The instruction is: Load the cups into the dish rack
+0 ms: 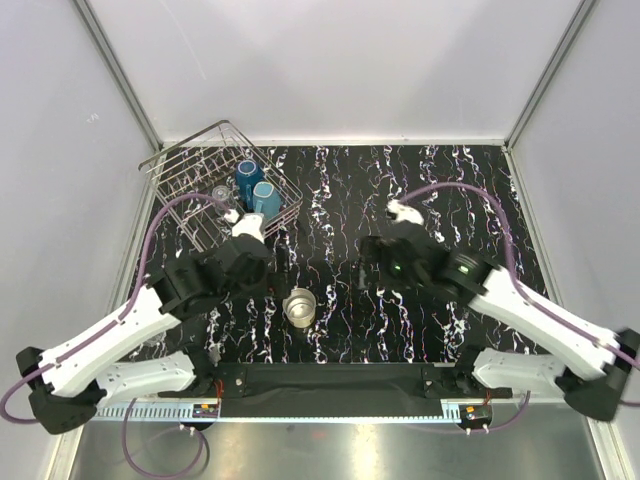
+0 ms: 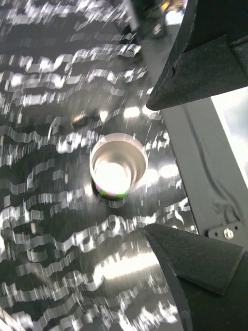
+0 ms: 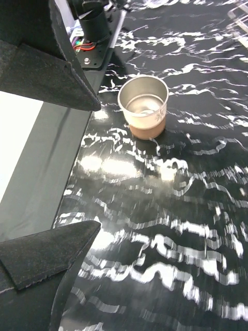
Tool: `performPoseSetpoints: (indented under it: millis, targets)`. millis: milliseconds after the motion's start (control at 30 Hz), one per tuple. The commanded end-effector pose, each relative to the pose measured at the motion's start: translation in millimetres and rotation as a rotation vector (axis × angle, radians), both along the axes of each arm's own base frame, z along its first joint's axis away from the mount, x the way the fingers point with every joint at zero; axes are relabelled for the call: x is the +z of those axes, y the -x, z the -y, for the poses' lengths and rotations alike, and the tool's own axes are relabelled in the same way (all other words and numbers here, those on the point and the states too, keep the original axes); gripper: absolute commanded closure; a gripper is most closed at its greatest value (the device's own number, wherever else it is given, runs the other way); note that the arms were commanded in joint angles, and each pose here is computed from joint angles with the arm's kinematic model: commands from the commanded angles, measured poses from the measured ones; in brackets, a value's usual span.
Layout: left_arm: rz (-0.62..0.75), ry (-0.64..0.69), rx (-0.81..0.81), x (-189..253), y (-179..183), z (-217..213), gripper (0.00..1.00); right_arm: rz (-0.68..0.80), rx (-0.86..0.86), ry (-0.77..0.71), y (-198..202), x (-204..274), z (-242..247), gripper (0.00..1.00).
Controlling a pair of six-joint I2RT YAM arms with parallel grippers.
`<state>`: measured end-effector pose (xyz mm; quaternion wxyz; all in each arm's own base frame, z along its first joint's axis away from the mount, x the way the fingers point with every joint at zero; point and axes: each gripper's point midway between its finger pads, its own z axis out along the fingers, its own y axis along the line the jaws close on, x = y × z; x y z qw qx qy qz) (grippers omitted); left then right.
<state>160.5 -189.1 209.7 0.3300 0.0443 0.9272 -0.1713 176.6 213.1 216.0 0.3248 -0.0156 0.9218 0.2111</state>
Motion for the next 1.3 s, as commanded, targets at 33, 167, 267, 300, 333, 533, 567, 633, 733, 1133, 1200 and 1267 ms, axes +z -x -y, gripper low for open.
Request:
performPoseSetpoints:
  millis: [33, 167, 267, 300, 333, 533, 567, 633, 733, 1133, 1200, 1267]
  targets:
    - [0.005, -0.041, 0.162, -16.7, -15.7, -38.9, 0.01, -0.030, 0.142, -0.057, -13.6, 1.8, -56.0, 0.07]
    - [0.015, -0.002, 0.274, -12.7, -29.5, -66.8, 0.01, -0.114, 0.210, -0.103, -15.9, -14.7, -93.8, 0.10]
    - [-0.003, -0.008, 0.296, -14.3, -38.0, -80.6, 0.01, -0.172, 0.235, -0.132, -15.0, -27.8, -119.0, 0.14]
    - [-0.018, -0.003, 0.287, -15.0, -38.1, -80.4, 0.01, -0.192, 0.236, -0.138, -16.2, -35.3, -128.6, 0.15]
    - [-0.026, -0.011, 0.298, -16.7, -41.4, -85.7, 0.01, -0.202, 0.238, -0.140, -15.5, -38.2, -134.1, 0.16]
    - [-0.051, 0.027, 0.272, -21.8, -45.9, -85.4, 0.01, -0.277, 0.216, -0.100, -16.1, -65.1, -157.6, 0.22]
    - [-0.044, 0.032, 0.270, -20.6, -46.8, -85.6, 0.01, -0.287, 0.212, -0.096, -16.1, -68.6, -159.5, 0.22]
    - [-0.030, 0.035, 0.252, -19.4, -47.0, -85.7, 0.01, -0.313, 0.202, -0.071, -12.9, -81.9, -163.0, 0.23]
    - [-0.020, 0.034, 0.244, -18.8, -47.4, -86.9, 0.01, -0.331, 0.181, -0.042, -11.5, -93.7, -163.0, 0.25]
    - [-0.031, 0.100, 0.181, -15.4, -44.2, -74.2, 0.01, -0.363, 0.174, -0.020, -8.2, -121.0, -165.9, 0.40]
    - [-0.040, 0.114, 0.171, -15.1, -43.4, -71.0, 0.01, -0.366, 0.175, -0.012, -8.9, -125.7, -165.7, 0.44]
    - [-0.042, 0.123, 0.169, -14.7, -43.3, -70.0, 0.01, -0.366, 0.176, -0.007, -9.0, -128.5, -165.2, 0.46]
